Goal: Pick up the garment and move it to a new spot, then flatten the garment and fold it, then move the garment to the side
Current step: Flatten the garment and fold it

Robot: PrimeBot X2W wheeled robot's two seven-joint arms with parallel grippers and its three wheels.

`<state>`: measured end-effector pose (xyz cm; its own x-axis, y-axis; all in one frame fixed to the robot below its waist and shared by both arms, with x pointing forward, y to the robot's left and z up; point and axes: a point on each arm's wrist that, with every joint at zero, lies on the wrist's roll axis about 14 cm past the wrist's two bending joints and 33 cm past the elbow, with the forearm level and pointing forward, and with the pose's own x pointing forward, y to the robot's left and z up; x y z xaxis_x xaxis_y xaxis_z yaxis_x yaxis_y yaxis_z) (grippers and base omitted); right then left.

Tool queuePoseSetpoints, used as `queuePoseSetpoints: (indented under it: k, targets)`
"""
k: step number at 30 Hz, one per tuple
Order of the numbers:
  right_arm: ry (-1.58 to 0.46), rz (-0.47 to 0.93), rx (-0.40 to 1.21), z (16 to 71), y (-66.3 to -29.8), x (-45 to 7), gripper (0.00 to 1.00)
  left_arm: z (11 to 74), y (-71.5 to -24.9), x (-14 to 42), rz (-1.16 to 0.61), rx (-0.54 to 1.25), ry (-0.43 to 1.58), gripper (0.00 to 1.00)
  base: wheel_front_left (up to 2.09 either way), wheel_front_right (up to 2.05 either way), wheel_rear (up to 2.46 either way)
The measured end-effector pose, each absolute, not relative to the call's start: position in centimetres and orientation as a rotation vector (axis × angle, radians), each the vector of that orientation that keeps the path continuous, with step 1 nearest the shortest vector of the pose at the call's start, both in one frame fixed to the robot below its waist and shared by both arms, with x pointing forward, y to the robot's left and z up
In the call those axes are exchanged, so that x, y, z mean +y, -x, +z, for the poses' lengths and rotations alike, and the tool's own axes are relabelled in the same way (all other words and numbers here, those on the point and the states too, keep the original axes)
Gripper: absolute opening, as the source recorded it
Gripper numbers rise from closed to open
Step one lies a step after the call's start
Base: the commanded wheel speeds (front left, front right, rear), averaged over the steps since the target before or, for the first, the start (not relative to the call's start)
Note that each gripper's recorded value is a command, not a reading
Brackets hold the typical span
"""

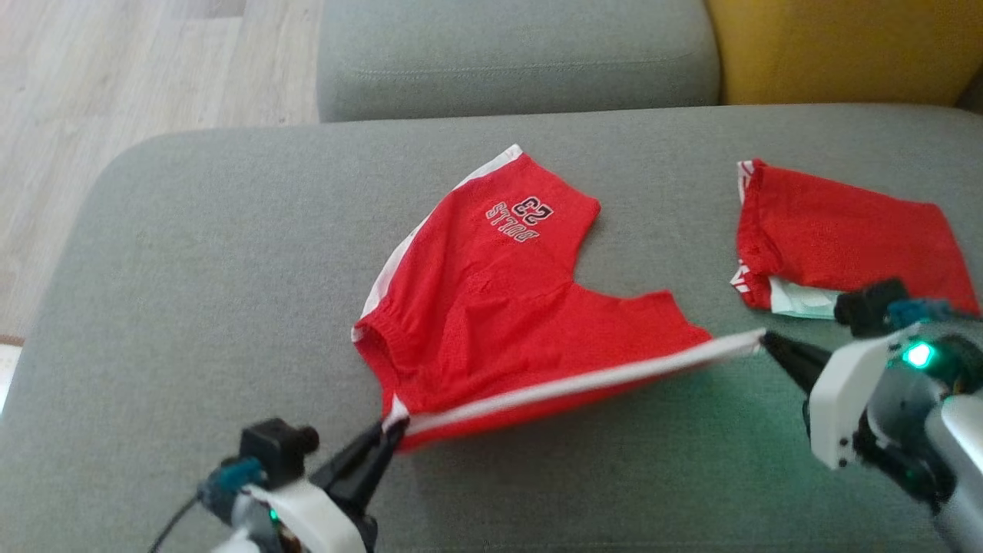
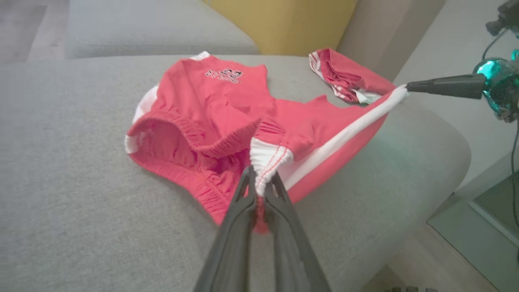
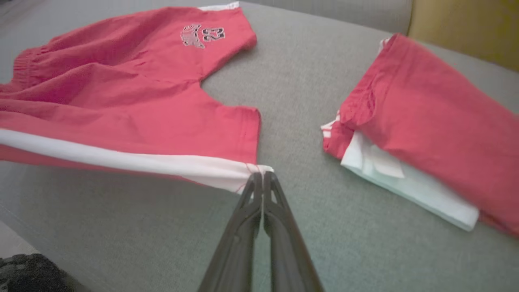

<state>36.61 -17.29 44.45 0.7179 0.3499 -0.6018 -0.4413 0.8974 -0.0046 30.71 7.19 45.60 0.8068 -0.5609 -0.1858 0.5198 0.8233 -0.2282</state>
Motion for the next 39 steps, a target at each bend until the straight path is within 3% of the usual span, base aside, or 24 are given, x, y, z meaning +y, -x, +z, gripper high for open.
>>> queuePoseSetpoints:
  k: [9,16,39]
  targets:
    - [0.26,0.462,0.489,49.1,-43.8,-14.3,0.0,48.7,-35.2,9.5,-0.485,0.159,0.192,0.0,0.0,0.0,0.0]
    - [0.336,0.516,0.43,51.0,-49.3,-10.1,0.0,47.1,-37.2,11.4,-0.385,0.223,0.202,0.0,0.0,0.0,0.0]
    - [0.429,0.562,0.552,44.5,-60.9,-4.7,0.0,42.3,-44.9,14.3,-0.216,0.344,0.221,0.0,0.0,0.0,0.0]
